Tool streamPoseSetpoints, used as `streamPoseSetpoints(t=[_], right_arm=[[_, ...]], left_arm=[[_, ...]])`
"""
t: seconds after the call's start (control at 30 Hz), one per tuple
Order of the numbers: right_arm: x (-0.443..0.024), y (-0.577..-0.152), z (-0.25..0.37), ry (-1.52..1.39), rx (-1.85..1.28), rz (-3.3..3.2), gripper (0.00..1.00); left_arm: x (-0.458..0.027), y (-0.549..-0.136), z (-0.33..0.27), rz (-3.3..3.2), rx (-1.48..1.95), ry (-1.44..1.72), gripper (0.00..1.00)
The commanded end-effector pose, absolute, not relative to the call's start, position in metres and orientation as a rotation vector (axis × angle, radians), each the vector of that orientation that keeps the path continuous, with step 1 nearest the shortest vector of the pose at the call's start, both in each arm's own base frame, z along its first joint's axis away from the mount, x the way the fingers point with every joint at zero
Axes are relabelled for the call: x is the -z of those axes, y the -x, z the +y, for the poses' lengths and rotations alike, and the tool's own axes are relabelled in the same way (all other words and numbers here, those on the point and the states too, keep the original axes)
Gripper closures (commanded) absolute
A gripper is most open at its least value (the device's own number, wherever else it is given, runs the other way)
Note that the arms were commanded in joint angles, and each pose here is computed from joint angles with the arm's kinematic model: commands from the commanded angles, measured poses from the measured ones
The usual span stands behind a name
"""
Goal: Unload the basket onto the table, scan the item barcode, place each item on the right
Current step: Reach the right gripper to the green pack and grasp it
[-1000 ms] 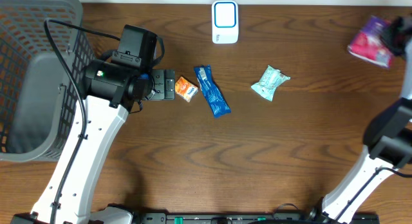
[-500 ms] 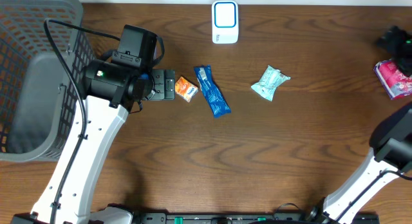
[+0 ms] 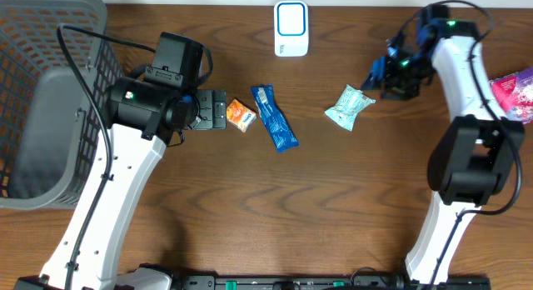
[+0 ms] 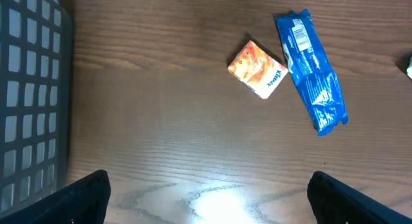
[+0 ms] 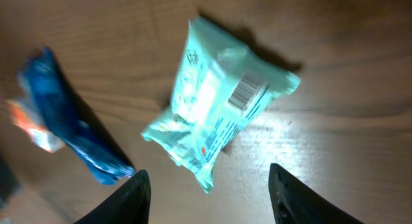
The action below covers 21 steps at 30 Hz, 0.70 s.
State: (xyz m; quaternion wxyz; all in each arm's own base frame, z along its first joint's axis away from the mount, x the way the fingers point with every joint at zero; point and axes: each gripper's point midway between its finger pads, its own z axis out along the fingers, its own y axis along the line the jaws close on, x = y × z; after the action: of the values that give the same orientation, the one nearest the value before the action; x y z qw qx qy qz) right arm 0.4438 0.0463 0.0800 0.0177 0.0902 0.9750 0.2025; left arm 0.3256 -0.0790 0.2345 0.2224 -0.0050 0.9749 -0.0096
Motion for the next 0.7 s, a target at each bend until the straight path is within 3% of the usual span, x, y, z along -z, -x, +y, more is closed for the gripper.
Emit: streamPoseSetpoints(t=[0.0,0.13,0.2,0.3,0.47,0.53,0.63,0.67], right_arm=[[-0.063,-0.433,0.051,-0.348,-0.502,3.062,0.51],[-0.041,-0.433,0.062,-0.368,-0.506,3.052,0.62],[-0.027,-0.429,0.066,-0.373,-0.507,3.051,0.78],[-0.010,-0.422,0.070,-0.390,-0.508,3.061,0.90],[0.005,-0.415,0.080,-0.246,-0.386,3.076,0.95],[-0.005,-0.421,0.089,-0.061,-0.368,3.058,0.99],[-0.021,-0.432,0.090,0.116,-0.197,3.028,0.98],[-0.027,-0.436,0.086,0.139,-0.097,3.017,0.92]], left_arm=[[-0.235,-0.327,-0.077,2.693,0.015,0.034,0.02],[-0.235,-0.327,-0.076,2.693,0.015,0.034,0.02],[-0.235,-0.327,-0.076,2.693,0.015,0.034,0.02],[-0.235,-0.327,-0.077,2.693,0.015,0.034,0.02],[-0.235,-0.327,-0.076,2.693,0.015,0.034,0.02],[-0.235,-0.327,-0.076,2.693,0.015,0.034,0.02],[-0.235,-0.327,-0.076,2.693,0.015,0.034,0.02],[-0.235,-0.327,-0.076,2.693,0.015,0.034,0.02]])
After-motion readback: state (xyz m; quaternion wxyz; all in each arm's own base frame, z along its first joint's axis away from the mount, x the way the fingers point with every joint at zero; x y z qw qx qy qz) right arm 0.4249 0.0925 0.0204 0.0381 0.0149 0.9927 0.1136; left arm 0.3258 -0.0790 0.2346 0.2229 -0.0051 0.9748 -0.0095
